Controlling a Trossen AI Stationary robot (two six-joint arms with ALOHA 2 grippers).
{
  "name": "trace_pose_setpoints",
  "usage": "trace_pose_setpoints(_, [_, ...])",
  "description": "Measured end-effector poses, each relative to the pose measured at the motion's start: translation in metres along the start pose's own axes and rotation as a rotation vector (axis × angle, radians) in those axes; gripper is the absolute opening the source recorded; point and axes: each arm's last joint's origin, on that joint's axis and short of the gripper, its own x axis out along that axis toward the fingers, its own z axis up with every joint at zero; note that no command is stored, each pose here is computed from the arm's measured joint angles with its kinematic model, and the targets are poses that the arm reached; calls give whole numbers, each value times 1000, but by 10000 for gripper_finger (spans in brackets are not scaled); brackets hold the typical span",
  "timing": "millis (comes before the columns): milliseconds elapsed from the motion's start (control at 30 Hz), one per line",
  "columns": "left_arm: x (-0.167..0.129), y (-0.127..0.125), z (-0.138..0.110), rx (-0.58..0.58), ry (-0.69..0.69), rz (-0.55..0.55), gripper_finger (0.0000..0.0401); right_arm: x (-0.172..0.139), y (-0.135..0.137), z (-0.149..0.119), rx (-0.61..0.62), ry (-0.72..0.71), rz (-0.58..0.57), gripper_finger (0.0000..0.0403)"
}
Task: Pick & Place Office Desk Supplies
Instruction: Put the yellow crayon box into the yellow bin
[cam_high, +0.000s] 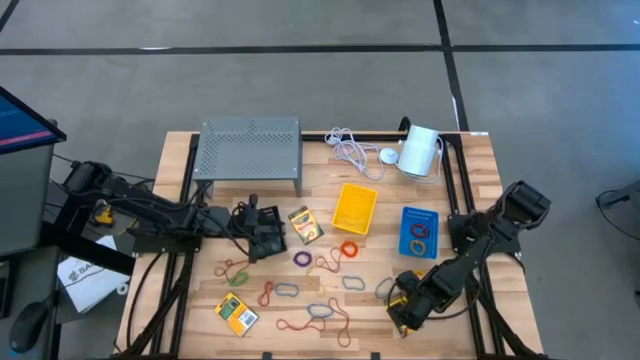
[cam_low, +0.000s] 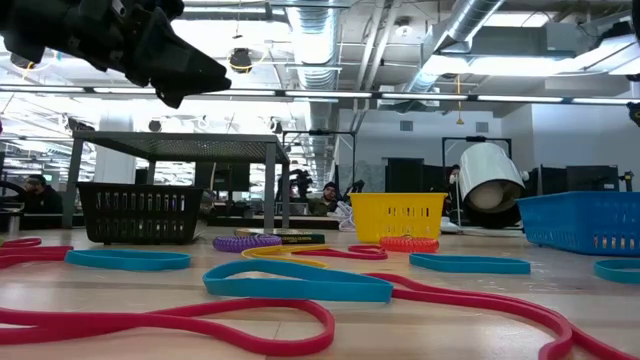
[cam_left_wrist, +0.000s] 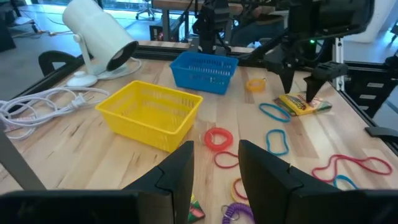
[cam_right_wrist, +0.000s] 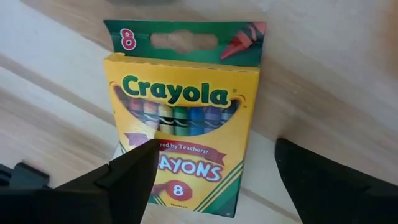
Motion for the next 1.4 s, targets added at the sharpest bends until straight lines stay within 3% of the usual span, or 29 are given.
trace_pose_setpoints(400, [1, 4, 0, -1, 0, 19, 123, -2, 4, 20, 7, 5, -46, 318])
trace_pose_setpoints(1000, [2, 7, 0, 0, 12, 34, 123, -8, 4, 62, -97, -11, -106, 306])
trace_pose_setpoints(1400, [2, 7, -1, 3, 18, 35, 123, -10, 4, 69, -135, -11, -111, 305])
